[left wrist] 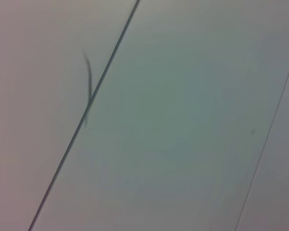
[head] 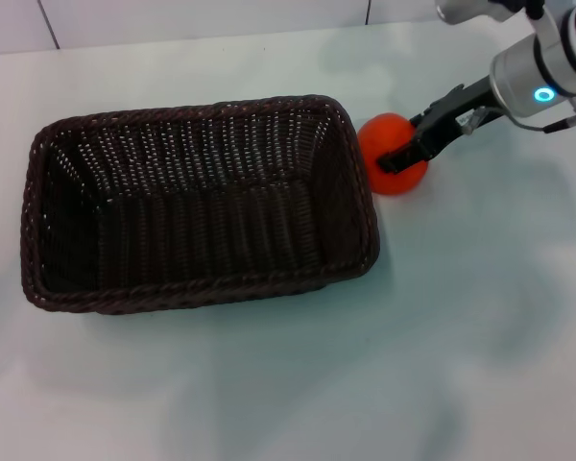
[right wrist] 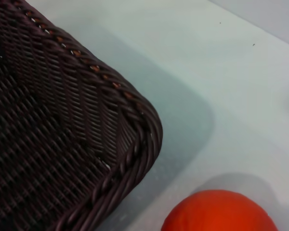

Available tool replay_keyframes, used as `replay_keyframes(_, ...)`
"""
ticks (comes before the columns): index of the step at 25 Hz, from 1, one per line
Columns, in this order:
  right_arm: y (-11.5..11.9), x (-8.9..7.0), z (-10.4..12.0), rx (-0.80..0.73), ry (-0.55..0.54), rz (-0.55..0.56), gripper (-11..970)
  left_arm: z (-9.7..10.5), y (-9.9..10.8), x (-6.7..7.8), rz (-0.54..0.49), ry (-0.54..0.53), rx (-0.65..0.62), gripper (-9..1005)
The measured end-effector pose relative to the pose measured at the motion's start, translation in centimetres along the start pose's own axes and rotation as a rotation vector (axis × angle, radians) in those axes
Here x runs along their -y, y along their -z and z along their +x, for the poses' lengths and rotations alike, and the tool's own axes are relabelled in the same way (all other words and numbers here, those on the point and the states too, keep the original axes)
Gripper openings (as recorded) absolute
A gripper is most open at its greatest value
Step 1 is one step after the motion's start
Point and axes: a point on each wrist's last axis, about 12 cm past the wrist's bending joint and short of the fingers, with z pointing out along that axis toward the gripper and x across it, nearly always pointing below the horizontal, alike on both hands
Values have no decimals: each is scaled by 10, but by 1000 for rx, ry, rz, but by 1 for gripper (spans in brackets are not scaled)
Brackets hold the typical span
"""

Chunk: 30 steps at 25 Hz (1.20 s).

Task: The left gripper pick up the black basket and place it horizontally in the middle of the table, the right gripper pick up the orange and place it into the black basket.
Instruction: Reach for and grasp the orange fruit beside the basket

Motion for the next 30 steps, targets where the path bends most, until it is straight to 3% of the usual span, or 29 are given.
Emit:
replay_keyframes(3, -5, 2, 0, 4, 5, -5, 937, 0, -1, 0, 3, 1, 0, 901)
replay_keyframes(9, -6, 2, 0, 3, 7, -8, 766, -1, -3, 0, 5, 9, 1, 901)
replay_keyframes(14, -5, 2, 0, 3, 8, -9, 536, -1, -3, 0, 7, 9, 1, 901)
replay_keyframes(22, -4, 2, 0, 5, 12, -6, 368, -1, -3, 0, 9, 10, 1, 901)
replay_keyframes(30, -3, 0, -2, -3, 5, -7, 334, -2, -2, 1, 13, 10, 5, 901)
